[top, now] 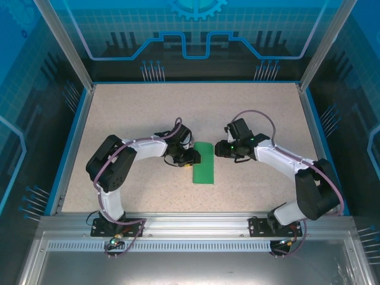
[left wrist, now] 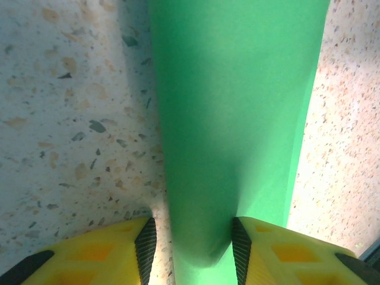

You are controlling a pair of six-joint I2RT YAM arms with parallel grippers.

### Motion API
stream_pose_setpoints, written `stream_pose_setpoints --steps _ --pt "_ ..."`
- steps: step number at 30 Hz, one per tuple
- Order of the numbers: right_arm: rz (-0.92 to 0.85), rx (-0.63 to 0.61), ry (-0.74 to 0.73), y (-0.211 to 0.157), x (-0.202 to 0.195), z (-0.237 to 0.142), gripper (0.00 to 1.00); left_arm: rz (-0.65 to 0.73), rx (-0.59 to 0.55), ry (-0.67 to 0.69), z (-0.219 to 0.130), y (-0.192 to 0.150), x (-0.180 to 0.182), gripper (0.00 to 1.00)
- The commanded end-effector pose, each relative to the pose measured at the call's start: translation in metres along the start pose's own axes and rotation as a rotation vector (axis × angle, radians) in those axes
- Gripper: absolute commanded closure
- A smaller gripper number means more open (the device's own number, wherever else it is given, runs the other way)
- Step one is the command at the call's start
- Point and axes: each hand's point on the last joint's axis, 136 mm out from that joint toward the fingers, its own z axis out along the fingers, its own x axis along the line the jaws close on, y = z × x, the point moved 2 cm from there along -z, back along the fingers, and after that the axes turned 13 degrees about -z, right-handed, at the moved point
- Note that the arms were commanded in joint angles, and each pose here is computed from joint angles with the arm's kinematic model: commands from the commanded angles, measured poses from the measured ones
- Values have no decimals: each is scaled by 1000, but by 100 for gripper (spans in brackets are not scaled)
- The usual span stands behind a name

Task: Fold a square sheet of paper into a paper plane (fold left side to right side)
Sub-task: First fold in half a square sheet of paper at the center of the table.

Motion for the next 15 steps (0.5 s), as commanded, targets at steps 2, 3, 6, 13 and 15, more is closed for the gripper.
stream_pose_setpoints --steps 2,3,6,13,15 --pt "37 20 -57 -14 -17 -6 53 31 43 76 17 -10 10 58" --pt "39 20 -52 -14 -18 -6 53 34 45 82 18 -10 10 58" --pt "42 23 -22 -15 -14 -8 53 43 53 98 21 -12 10 58" --pt "43 25 4 -18 -10 -10 53 70 65 133 25 -14 9 57" --pt "45 26 3 -18 -11 -11 53 76 71 145 27 -16 10 57"
